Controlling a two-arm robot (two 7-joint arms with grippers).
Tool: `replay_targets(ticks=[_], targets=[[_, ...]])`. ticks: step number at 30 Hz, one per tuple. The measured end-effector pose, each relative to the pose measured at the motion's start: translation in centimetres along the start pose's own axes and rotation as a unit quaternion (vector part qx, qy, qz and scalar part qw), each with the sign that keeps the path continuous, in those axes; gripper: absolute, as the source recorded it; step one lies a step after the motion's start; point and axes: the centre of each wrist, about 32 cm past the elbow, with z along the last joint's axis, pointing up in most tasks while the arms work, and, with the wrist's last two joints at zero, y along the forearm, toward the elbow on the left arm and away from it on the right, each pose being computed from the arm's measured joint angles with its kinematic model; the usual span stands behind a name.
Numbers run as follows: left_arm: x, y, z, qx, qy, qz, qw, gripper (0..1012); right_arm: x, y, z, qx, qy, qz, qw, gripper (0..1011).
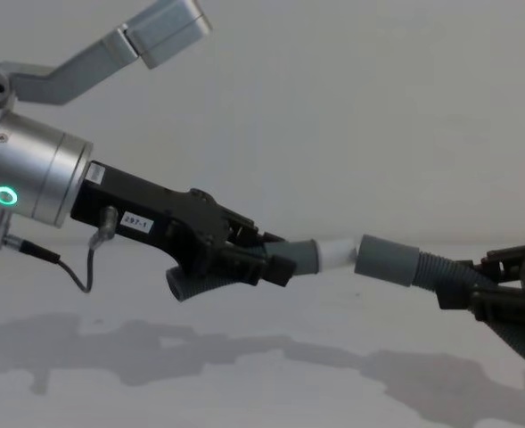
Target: Use both hands to pick up one end of the pipe from the table, align the ends, and insert them.
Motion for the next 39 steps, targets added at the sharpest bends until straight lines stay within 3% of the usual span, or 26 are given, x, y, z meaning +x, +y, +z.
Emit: replay_targets(ticks=[20,39], targets=[[0.15,-0.48,-0.14,-0.001,0.003,-0.021,0.9998,351,-0.5,0.4,-0.4,-0.007,0.007,-0.012,0.9999,276],[0.28,-0.12,-0.39,0.008,0.002,-0.015,0.9999,348,-0.5,1.0,-0.5,-0.015,0.009,-0.016,0.9997,276]])
